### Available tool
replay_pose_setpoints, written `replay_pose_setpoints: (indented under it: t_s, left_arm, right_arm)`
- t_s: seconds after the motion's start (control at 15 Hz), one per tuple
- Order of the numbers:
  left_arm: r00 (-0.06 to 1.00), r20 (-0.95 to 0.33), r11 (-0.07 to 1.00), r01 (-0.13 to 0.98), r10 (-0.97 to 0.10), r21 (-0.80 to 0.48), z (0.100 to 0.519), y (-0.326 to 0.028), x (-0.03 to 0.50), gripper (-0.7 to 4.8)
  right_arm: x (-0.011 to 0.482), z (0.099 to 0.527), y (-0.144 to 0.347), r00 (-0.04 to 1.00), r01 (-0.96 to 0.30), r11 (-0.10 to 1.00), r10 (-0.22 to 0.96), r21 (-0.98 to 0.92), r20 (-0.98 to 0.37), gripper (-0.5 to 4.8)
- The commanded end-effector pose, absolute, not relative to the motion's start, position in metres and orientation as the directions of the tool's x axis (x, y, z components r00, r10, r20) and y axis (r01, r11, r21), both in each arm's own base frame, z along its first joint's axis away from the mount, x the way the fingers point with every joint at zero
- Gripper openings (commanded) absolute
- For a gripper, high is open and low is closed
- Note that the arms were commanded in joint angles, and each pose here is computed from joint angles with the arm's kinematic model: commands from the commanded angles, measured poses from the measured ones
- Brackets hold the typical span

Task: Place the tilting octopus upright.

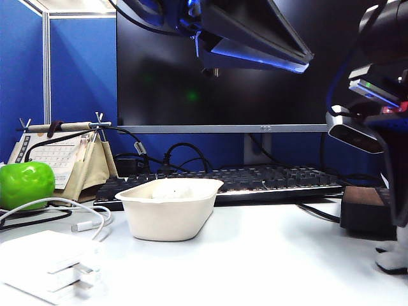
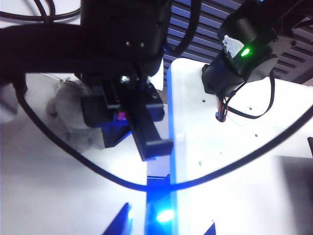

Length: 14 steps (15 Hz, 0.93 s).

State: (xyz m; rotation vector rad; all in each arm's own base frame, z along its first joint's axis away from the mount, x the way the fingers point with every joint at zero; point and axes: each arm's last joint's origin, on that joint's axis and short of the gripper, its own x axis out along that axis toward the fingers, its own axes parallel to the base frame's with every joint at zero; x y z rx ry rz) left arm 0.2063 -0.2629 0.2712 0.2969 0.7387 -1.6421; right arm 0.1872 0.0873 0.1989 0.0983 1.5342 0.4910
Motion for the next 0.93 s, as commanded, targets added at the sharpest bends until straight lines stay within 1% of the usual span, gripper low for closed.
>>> replay_pose_setpoints:
  t_s: [0.07,0.27,0.33,0.4,0.47,0.53,0.67,0.8,0.87,0.93]
  left_arm:
    - [-0.222,-0.57,-0.048,0.951,-0.791,-0.304,0.274,-0.264,0.205,0.49]
    - [-0.222,-0.57,-0.046,0.951,-0.791,-0.307,0.274,-0.264,0.205,0.49]
    - [-0.224,-0.566,-0.025,0.941,-0.794,-0.337,0.275,-0.263,0.204,0.49]
    - [-0.214,-0.559,-0.016,0.941,-0.801,-0.338,0.281,-0.262,0.203,0.49]
    - [-0.201,-0.552,-0.015,0.947,-0.809,-0.322,0.286,-0.26,0.202,0.49]
    - [-0.175,-0.548,-0.006,0.955,-0.818,-0.295,0.295,-0.257,0.201,0.49]
    - [-0.096,-0.502,0.005,0.981,-0.859,-0.196,0.332,-0.243,0.189,0.49]
    - [-0.068,-0.455,-0.003,0.99,-0.888,-0.144,0.356,-0.226,0.175,0.49]
    - [-0.052,-0.42,-0.007,0.994,-0.906,-0.109,0.374,-0.21,0.16,0.48]
    - [-0.045,-0.399,-0.01,0.996,-0.916,-0.089,0.383,-0.201,0.152,0.48]
  right_arm:
    - [0.187,0.199,0.088,-0.04,-0.244,0.899,0.366,0.364,-0.93,1.18]
    - [0.189,0.2,0.089,-0.016,-0.254,0.894,0.378,0.369,-0.926,1.17]
    - [0.189,0.201,0.089,-0.019,-0.259,0.885,0.396,0.387,-0.918,1.17]
    - [0.189,0.205,0.09,-0.006,-0.283,0.865,0.429,0.413,-0.903,1.17]
    - [0.188,0.208,0.09,0.013,-0.293,0.861,0.438,0.416,-0.899,1.17]
    - [0.187,0.214,0.089,0.045,-0.307,0.855,0.451,0.418,-0.891,1.17]
    - [0.179,0.244,0.086,0.14,-0.358,0.828,0.505,0.432,-0.851,1.17]
    - [0.167,0.274,0.081,0.227,-0.403,0.809,0.541,0.428,-0.81,1.16]
    - [0.152,0.298,0.075,0.31,-0.448,0.791,0.575,0.417,-0.757,1.16]
    - [0.143,0.309,0.071,0.352,-0.473,0.78,0.593,0.41,-0.724,1.16]
